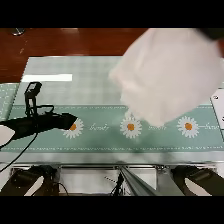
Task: Fold the shirts.
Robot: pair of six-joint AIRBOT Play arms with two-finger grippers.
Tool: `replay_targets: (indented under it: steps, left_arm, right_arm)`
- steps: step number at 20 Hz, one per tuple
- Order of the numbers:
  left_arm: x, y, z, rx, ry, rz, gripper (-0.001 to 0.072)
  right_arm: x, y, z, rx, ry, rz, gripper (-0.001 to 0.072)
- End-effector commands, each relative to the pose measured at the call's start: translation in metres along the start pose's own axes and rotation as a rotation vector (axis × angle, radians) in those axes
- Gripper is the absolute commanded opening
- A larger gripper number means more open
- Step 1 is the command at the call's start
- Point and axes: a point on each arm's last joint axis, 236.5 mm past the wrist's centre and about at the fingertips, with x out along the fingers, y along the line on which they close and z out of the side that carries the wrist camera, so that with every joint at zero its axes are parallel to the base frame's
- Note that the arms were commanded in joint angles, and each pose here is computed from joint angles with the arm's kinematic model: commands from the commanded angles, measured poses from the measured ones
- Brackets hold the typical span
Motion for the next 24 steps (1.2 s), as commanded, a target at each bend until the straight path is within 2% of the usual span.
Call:
replay_targets:
  steps: [1, 5, 8, 9, 10, 11, 14, 17, 19, 21, 22, 24]
  left_arm:
    - [0.000, -0.003, 0.007, -0.012, -0.033, -0.013, 0.0702]
    - [0.000, -0.005, 0.007, -0.020, -0.032, -0.024, 0.0703]
    - [0.001, -0.006, 0.007, -0.024, -0.029, -0.026, 0.0703]
    - [0.002, -0.005, 0.006, -0.026, -0.023, -0.025, 0.0702]
    - [0.004, -0.004, 0.005, -0.029, -0.016, -0.024, 0.0703]
    - [0.006, -0.003, 0.004, -0.031, -0.009, -0.022, 0.0703]
    - [0.006, -0.003, -0.001, -0.032, 0.013, -0.021, 0.0703]
    - [0.004, -0.009, -0.030, -0.043, 0.140, -0.043, 0.0703]
    - [0.005, -0.020, -0.056, -0.088, 0.251, -0.097, 0.0703]
    - [0.021, -0.026, -0.074, -0.180, 0.302, -0.145, 0.0703]
    - [0.032, -0.032, -0.078, -0.245, 0.303, -0.192, 0.0703]
    - [0.053, -0.063, -0.078, -0.290, 0.284, -0.369, 0.0703]
  right_arm:
    - [0.079, 0.035, -0.090, 0.044, 0.248, 0.096, 0.0040]
    - [0.172, 0.041, -0.166, 0.249, 0.345, 0.114, 0.0040]
    - [0.215, 0.069, -0.190, 0.398, 0.421, 0.251, 0.0041]
    - [0.224, 0.081, -0.193, 0.444, 0.436, 0.304, 0.0103]
    - [0.228, 0.086, -0.194, 0.475, 0.446, 0.336, 0.0422]
    - [0.229, 0.082, -0.190, 0.467, 0.434, 0.349, 0.0622]
    - [0.203, 0.010, -0.164, 0.414, 0.404, 0.239, 0.0614]
    - [0.128, -0.109, -0.146, 0.425, 0.350, -0.035, 0.0614]
    - [0.062, -0.186, -0.177, 0.469, 0.394, -0.289, 0.0615]
    - [0.017, -0.228, -0.227, 0.595, 0.410, -0.446, 0.0614]
    - [0.009, -0.234, -0.258, 0.698, 0.403, -0.477, 0.0614]
    - [0.021, -0.216, -0.311, 0.869, 0.388, -0.425, 0.0614]
